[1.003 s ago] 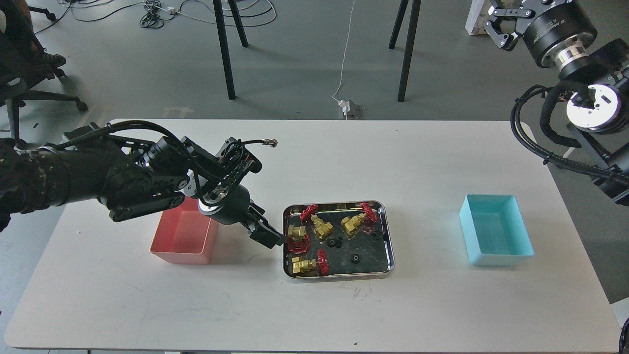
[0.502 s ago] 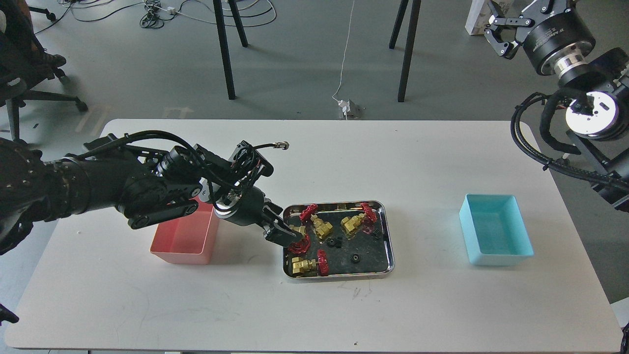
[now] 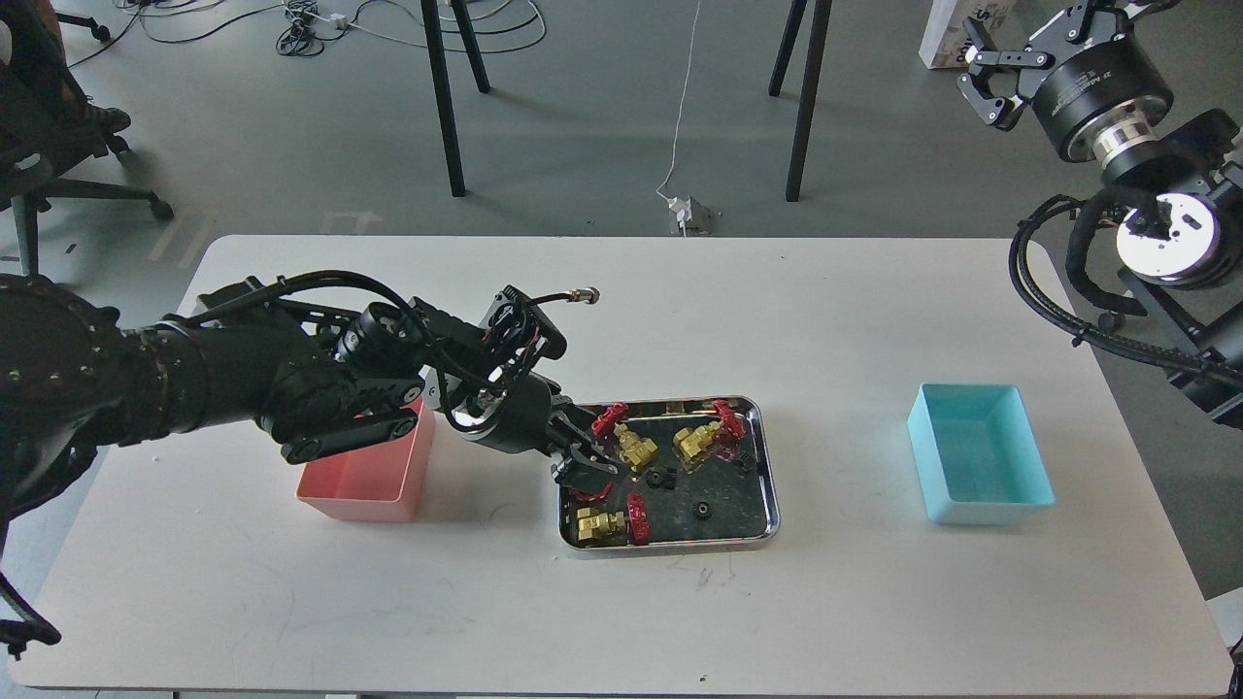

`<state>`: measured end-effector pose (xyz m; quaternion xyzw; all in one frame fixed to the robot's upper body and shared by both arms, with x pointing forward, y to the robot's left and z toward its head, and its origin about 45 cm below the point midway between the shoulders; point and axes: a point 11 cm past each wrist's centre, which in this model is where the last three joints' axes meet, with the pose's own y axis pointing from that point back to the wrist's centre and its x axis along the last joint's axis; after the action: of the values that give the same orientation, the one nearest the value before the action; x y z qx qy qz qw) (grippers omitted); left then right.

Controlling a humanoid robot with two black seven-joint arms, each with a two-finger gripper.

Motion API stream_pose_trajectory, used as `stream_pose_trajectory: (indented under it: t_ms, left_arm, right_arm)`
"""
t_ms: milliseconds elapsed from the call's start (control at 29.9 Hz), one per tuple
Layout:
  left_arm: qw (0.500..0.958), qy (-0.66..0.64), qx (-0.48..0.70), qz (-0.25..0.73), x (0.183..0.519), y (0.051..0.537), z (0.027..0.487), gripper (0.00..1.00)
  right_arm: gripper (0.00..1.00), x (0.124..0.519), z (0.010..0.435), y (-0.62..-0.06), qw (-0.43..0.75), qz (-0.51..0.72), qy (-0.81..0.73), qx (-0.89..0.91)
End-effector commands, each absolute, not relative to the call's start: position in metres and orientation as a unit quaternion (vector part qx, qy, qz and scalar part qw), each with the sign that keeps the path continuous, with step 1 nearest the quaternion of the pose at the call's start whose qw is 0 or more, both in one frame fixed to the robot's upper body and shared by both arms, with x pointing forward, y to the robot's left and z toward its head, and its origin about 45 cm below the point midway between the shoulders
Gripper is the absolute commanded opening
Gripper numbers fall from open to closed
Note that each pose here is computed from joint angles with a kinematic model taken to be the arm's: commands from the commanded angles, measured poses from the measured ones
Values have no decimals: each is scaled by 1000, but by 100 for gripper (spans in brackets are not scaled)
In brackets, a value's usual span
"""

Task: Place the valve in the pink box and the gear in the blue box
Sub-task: 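Close the left gripper around the brass valve in the tray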

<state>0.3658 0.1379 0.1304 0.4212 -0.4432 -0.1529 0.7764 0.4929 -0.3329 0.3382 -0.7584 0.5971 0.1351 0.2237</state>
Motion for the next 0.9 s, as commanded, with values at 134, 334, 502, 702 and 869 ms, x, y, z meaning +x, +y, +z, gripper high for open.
stream_pose_trajectory:
  t_ms: [134,334,502,702,869]
  left_arm:
    - [776,-444,420,-155,361,141,124,78]
    - [779,-436,423,-156,357,145,116,77]
    - [768,-443,432,-165,358,152,111,71]
    - [764,-454,430,-157,360,154,110,63]
    - [764,-457,429,-156,361,153,110,60]
  right_arm:
    - [100,492,336,-334,223,136,599,-757]
    - [100,492,333,-334,221,138,600,-757]
    - [100,491,330,-334,219,141,600,-756]
    - [100,490,329,-335,220,142,601,-755]
    - [100,490,327,-334,219,143,601,-755]
